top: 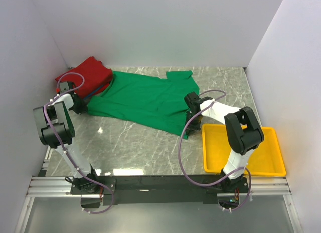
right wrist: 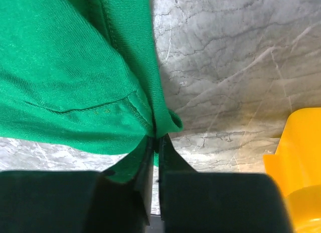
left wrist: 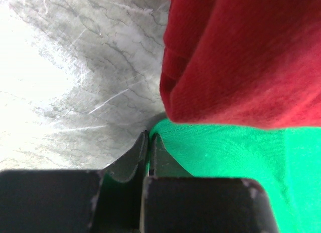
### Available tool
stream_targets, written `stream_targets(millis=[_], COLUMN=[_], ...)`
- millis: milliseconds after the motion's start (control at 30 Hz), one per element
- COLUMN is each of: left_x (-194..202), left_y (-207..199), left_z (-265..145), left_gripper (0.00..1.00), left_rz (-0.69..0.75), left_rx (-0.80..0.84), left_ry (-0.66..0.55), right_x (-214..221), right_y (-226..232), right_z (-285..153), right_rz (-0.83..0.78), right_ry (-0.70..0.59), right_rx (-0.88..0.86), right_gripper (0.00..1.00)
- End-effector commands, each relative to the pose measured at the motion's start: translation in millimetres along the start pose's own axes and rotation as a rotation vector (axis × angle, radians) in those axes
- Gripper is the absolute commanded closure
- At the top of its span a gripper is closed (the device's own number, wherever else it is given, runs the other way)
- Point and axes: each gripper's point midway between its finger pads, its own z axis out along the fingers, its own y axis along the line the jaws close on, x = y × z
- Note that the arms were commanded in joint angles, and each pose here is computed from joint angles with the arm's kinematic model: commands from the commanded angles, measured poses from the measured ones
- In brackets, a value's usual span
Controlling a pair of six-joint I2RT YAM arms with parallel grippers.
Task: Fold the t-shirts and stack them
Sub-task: Fold the tshirt
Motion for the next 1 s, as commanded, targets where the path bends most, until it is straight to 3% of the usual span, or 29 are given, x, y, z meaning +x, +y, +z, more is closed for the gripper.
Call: stream_targets(millis=[0,967], left_x=[3.5,63.1], left_y=[9.8,72.8], left_z=[-13.2,-78.3], left_gripper=[1.0,0.99], left_rz=[0.026,-0.016], left_rx=[-0.028,-0.126], left_ry=[0.004,0.018], right_x=[8.1,99.4], right_y=[-13.2,-64.4], right_z=[7.8,-30.7], right_rz=[0.002,-0.016], right_ry=[0.028,0.145], right_rx=[0.037,0.096], right_gripper=[0.97,1.0])
